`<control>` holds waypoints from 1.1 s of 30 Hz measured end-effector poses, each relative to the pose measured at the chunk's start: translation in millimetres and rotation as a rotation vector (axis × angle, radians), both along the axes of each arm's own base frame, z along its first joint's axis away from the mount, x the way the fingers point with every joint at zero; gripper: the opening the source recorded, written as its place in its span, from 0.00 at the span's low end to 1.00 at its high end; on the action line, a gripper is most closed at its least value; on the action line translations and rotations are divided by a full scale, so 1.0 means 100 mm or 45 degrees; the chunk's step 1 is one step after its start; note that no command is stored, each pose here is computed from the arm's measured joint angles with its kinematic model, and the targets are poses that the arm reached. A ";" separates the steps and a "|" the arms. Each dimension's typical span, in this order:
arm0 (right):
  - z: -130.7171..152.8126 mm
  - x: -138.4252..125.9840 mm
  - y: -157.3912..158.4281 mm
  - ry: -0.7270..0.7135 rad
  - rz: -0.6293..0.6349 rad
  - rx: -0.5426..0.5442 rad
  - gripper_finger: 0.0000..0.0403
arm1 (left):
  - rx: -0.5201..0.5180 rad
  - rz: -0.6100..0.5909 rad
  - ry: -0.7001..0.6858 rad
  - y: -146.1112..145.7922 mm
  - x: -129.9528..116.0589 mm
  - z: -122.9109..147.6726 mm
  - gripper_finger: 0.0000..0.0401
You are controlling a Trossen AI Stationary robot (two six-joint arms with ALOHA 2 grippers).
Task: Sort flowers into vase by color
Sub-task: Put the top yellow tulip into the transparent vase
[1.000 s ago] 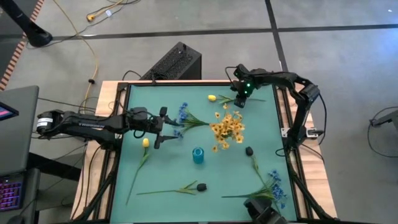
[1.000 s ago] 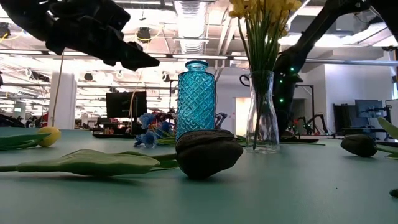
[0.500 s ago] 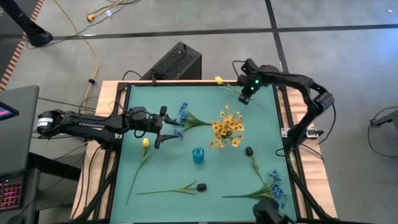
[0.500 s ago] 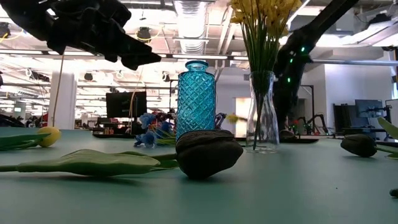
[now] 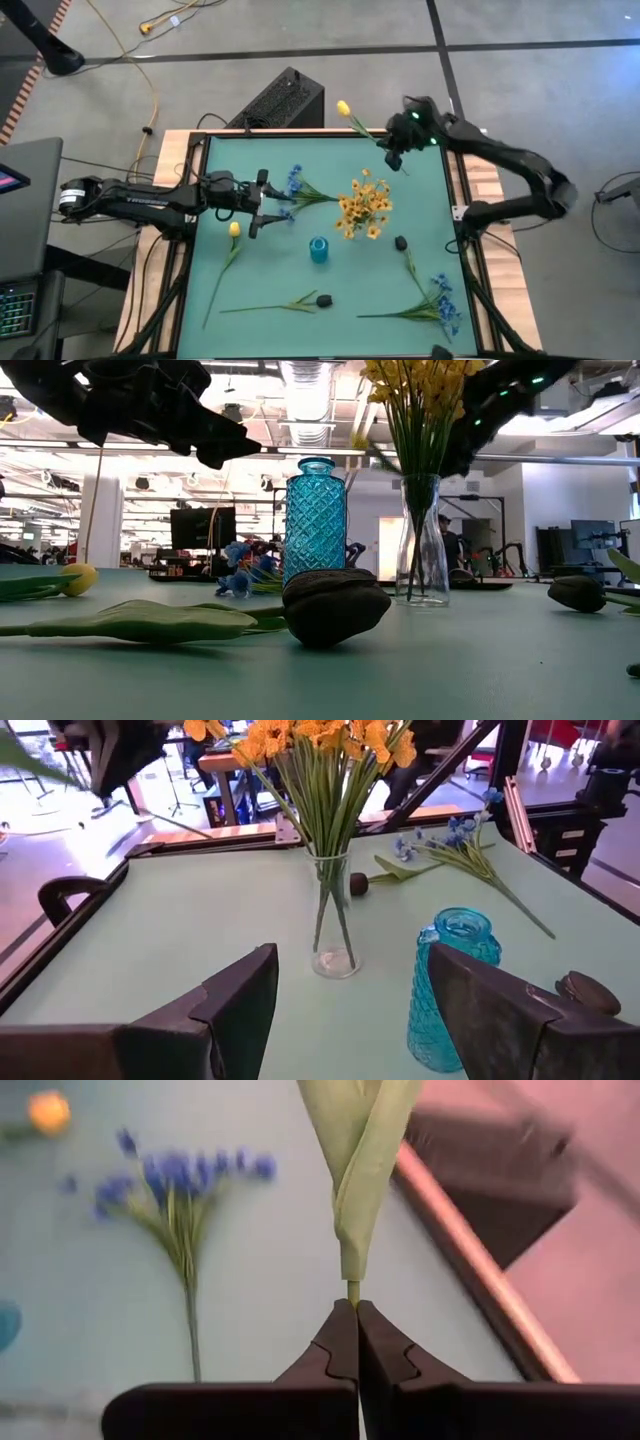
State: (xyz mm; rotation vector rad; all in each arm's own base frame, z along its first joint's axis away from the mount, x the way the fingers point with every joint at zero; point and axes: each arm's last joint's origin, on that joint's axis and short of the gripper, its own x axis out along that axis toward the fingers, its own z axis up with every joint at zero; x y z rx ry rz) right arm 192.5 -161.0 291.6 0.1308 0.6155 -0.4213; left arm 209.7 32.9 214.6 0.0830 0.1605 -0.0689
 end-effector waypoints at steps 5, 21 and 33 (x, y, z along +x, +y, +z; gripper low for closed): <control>0.00 -0.19 0.38 -0.287 -0.009 -0.122 0.04 | 0.029 -0.005 0.000 0.00 0.00 0.00 0.62; 0.13 -0.37 1.18 -0.640 0.232 -0.252 0.04 | 0.032 -0.004 -0.005 0.00 0.00 0.00 0.62; 0.19 -0.21 1.22 -0.720 0.077 -0.375 0.04 | 0.045 0.144 -0.278 0.05 0.09 0.15 0.62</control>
